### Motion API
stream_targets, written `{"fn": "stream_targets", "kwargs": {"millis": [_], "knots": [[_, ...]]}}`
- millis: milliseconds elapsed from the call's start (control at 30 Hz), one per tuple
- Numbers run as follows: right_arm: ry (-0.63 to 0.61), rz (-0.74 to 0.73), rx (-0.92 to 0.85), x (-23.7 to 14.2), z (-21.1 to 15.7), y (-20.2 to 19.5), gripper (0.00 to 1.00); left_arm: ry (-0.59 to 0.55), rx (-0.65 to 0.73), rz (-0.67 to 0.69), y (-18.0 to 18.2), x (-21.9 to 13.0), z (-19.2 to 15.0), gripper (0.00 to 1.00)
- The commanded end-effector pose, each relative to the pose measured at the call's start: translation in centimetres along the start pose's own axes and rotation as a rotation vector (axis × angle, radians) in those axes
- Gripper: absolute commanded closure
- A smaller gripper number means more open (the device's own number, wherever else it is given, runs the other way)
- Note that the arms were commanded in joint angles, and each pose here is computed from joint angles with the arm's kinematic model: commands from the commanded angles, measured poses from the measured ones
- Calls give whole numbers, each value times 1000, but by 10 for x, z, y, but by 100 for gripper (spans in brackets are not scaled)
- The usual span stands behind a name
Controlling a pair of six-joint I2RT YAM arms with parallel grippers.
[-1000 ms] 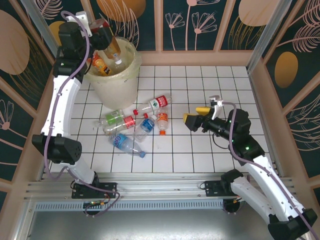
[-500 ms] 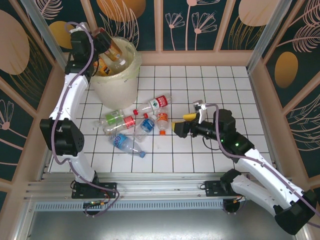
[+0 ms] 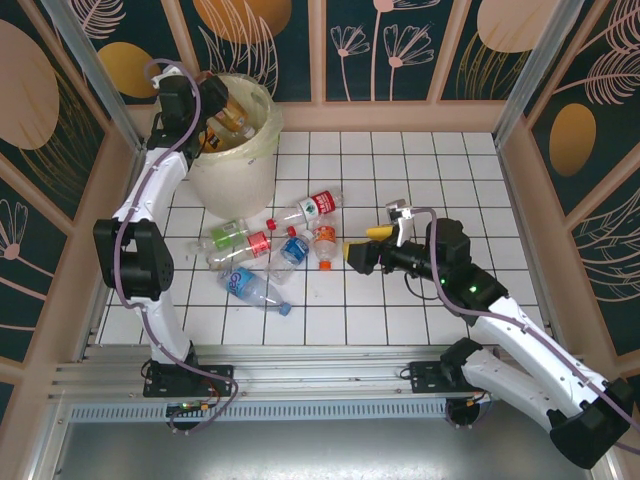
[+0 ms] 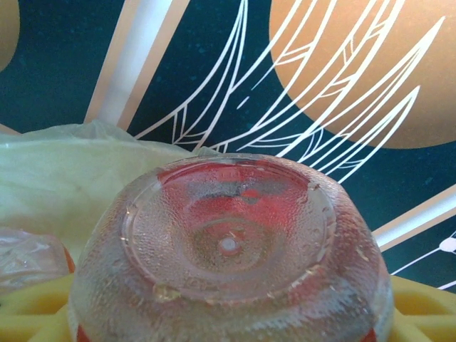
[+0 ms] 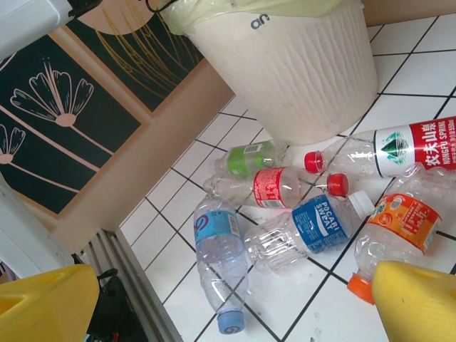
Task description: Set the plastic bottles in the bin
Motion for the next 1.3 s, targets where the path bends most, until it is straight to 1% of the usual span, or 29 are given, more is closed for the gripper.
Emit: {"fn": "stream_targets", "kwargs": {"millis": [0, 100, 167, 400, 500, 600, 700, 733, 867, 1033, 1133, 1200, 1267], "knots": [[7, -11, 5, 4, -4, -3, 1, -44, -4, -15, -2, 0, 9, 24], [12, -10, 3, 6, -4, -3, 1, -46, 11, -4, -4, -3, 12, 18], [15, -13, 2, 6, -4, -4, 1, -48, 22, 6, -5, -5, 15, 15], [51, -39, -30, 5, -8, -5, 1, -78, 76, 6, -20, -24, 37, 10], [69, -52, -55, 5, -10, -7, 1, -83, 119, -48, -32, -39, 47, 10], [99, -67, -77, 8, -13, -10, 1, -69, 178, -135, -46, -58, 54, 8], [138, -13, -94, 15, -15, -8, 1, -45, 242, -227, -55, -79, 54, 7], [158, 10, -100, 18, -17, -7, 1, -48, 267, -273, -62, -95, 57, 6], [226, 66, -117, 33, -25, -6, 1, 23, 335, -450, -74, -130, 48, 1], [304, 9, -143, 57, -36, -3, 4, 145, 338, -597, -74, -168, 25, 1], [366, 63, -174, 73, -48, 9, 9, 247, 319, -713, -72, -191, 7, 2], [410, 94, -191, 84, -59, 15, 11, 305, 305, -755, -68, -205, -4, 2], [448, 102, -207, 93, -69, 19, 13, 328, 299, -755, -62, -218, -14, 1]]}}
Point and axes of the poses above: each hand's point on the last joint's axis, 136 mm out from that joint toward the fingers, its own x axis out along the fingers, its own y axis along the line the jaws close on, z = x × y, the point moved 9 cm from there along -x, back along the fingers, and after that the axes turned 1 degree about -x, right-handed, at the moved point
